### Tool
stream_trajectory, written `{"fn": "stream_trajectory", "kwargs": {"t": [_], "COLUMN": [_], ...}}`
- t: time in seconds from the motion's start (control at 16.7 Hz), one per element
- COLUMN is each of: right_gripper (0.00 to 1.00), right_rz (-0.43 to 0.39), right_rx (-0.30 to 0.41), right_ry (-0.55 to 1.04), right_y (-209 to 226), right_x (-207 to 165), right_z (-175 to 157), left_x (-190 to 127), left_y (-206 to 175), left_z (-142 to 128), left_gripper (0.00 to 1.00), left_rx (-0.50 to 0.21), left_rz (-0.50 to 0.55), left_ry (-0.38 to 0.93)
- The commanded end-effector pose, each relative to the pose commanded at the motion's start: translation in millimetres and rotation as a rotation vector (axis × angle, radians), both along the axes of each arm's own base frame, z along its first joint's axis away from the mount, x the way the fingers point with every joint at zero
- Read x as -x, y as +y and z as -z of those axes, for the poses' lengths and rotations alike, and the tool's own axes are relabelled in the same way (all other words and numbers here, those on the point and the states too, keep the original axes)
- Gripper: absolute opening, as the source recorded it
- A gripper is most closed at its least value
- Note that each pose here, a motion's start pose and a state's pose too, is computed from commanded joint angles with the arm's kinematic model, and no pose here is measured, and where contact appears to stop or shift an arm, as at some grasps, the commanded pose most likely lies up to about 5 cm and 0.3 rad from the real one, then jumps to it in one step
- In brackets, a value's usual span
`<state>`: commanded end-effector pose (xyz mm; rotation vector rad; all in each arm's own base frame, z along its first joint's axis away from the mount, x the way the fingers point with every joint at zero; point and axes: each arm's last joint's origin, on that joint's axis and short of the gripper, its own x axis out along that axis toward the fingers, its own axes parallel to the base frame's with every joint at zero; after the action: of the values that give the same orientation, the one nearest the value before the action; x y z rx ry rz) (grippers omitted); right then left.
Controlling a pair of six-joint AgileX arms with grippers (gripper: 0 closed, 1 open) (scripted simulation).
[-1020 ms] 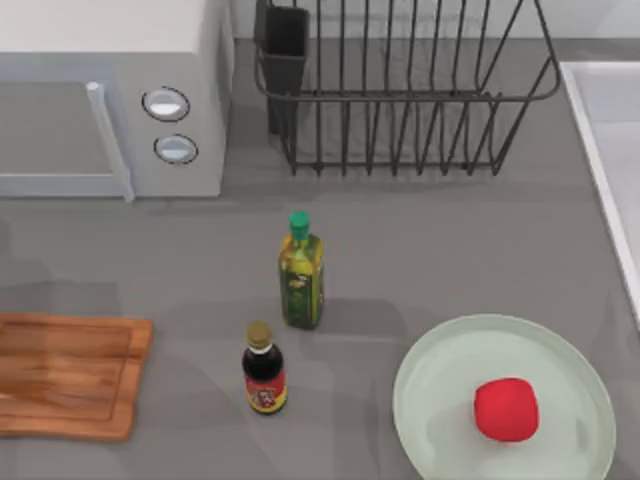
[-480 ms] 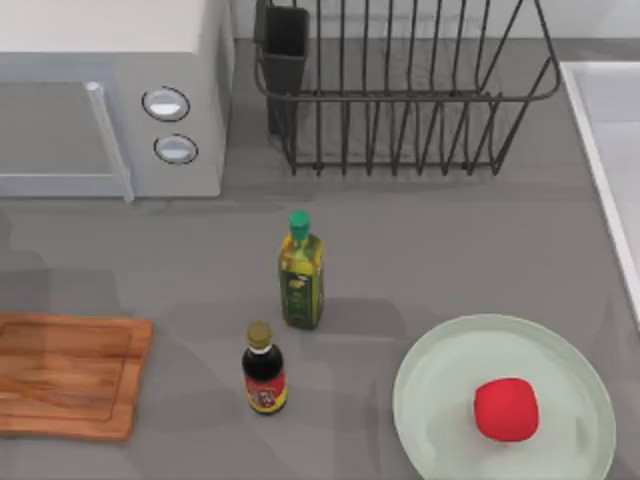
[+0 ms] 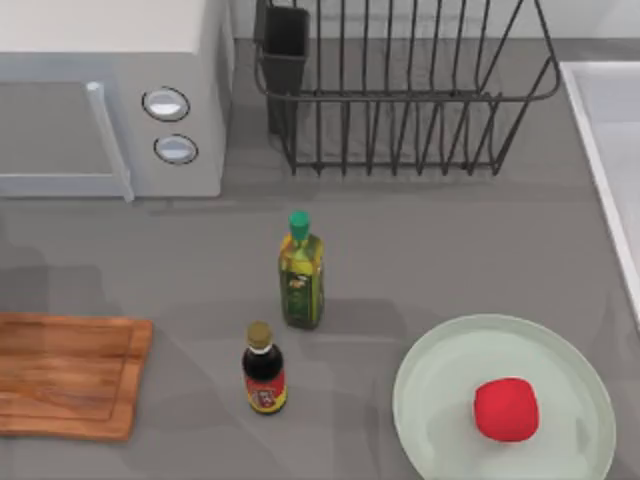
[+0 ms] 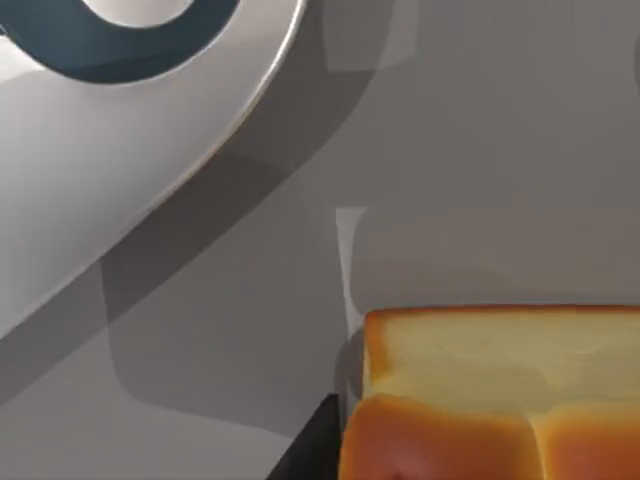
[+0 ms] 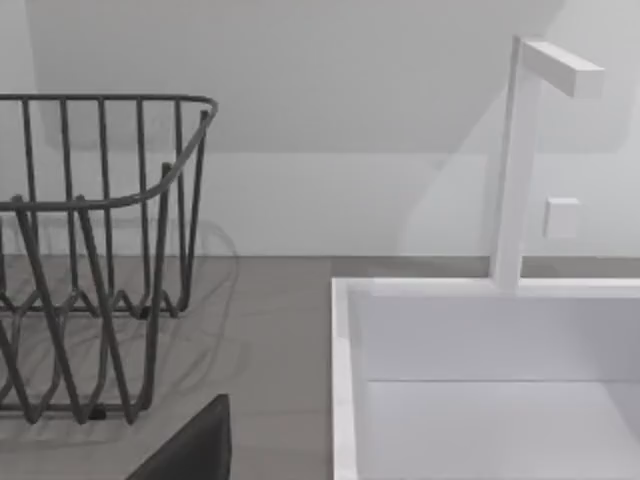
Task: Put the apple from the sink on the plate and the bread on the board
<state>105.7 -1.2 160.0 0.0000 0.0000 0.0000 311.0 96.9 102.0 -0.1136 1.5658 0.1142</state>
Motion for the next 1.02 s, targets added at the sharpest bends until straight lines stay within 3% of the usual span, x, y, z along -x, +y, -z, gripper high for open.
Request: {"fn": "stream_trajectory", "kwargs": {"t": [0.3, 0.78, 1.02], "right_gripper": [1.0, 1.0, 1.0], "right_rz": [0.0, 0.0, 0.0], "right_rx": [0.0, 0.0, 0.0], "right_ry": [0.0, 0.0, 0.0], "right_y": [0.0, 0.0, 0.0], "right_x": [0.0, 0.0, 0.0], "right_z": [0.0, 0.0, 0.0], "left_x": [0.0, 0.0, 1.4], "left_y": [0.0, 0.0, -8.1], "left_z": [0.0, 0.0, -21.3], "left_gripper": [0.02, 0.0, 0.0], "left_rx": [0.0, 0.0, -0.013], "left_rz": [0.0, 0.0, 0.032], "left_ry": [0.0, 0.0, -0.013]}}
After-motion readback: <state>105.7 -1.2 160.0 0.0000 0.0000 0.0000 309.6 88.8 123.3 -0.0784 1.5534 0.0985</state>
